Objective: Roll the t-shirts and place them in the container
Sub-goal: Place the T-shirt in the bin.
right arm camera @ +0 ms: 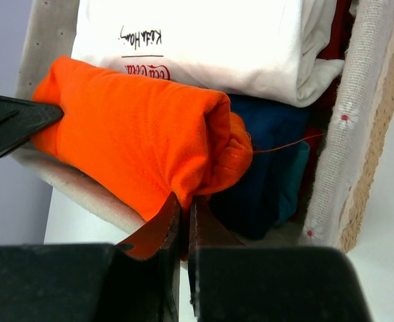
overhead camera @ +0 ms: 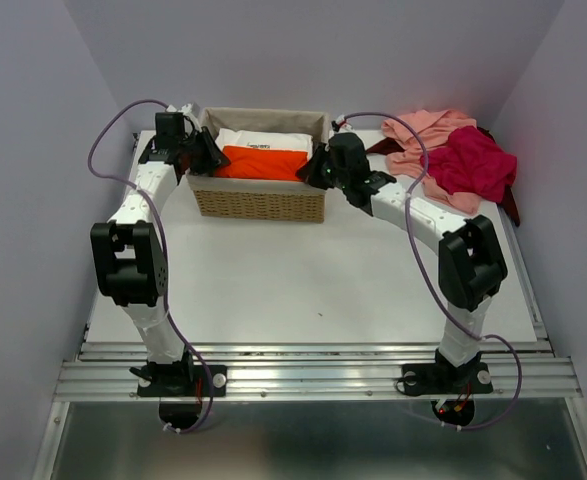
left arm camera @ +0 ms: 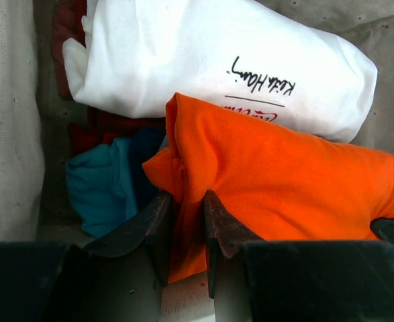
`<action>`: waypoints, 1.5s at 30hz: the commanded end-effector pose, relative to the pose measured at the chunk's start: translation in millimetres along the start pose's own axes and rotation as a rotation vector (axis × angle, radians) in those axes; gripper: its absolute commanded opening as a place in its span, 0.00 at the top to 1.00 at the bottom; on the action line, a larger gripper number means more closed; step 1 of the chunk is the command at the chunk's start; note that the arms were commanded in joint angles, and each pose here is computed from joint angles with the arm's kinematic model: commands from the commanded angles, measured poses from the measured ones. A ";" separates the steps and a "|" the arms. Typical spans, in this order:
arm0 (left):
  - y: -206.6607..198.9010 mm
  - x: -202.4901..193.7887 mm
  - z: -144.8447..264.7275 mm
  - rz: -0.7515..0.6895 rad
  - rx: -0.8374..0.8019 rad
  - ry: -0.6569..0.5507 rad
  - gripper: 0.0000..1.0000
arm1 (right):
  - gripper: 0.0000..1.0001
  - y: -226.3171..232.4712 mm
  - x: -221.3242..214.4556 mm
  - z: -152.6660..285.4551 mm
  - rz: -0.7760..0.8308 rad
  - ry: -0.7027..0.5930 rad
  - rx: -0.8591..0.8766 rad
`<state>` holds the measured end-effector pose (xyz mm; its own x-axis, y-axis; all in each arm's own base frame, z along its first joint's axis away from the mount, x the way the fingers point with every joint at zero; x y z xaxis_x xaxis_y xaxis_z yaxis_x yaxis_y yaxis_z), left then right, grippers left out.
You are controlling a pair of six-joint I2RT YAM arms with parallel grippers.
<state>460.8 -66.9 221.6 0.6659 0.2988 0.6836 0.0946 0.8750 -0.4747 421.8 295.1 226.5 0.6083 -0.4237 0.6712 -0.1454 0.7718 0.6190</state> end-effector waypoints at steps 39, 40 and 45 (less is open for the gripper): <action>-66.3 55.6 55.7 -0.046 -0.077 -0.148 0.79 | 0.90 48.7 65.8 20.1 0.165 -0.038 0.094; -66.5 53.6 50.4 -0.040 -0.076 -0.144 0.84 | 0.91 48.2 64.6 12.3 0.160 -0.031 0.093; -70.6 42.5 19.9 -0.020 -0.092 -0.110 0.93 | 0.94 46.6 47.7 -31.0 0.109 0.061 0.120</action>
<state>456.1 -95.0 296.2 0.5918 0.3106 0.7439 0.1461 0.8662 -0.4779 462.6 311.7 294.0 0.5514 -0.3261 0.7678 -0.3009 0.7807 0.5477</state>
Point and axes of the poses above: each gripper's point midway between its finger pads, its own z axis back along the fingers, its own y axis along the line the jaws close on, x = y × z, the point moved 6 cm from there along z, back along the fingers, and after that the axes turned 4 degrees about -z, right-handed, at the moved point
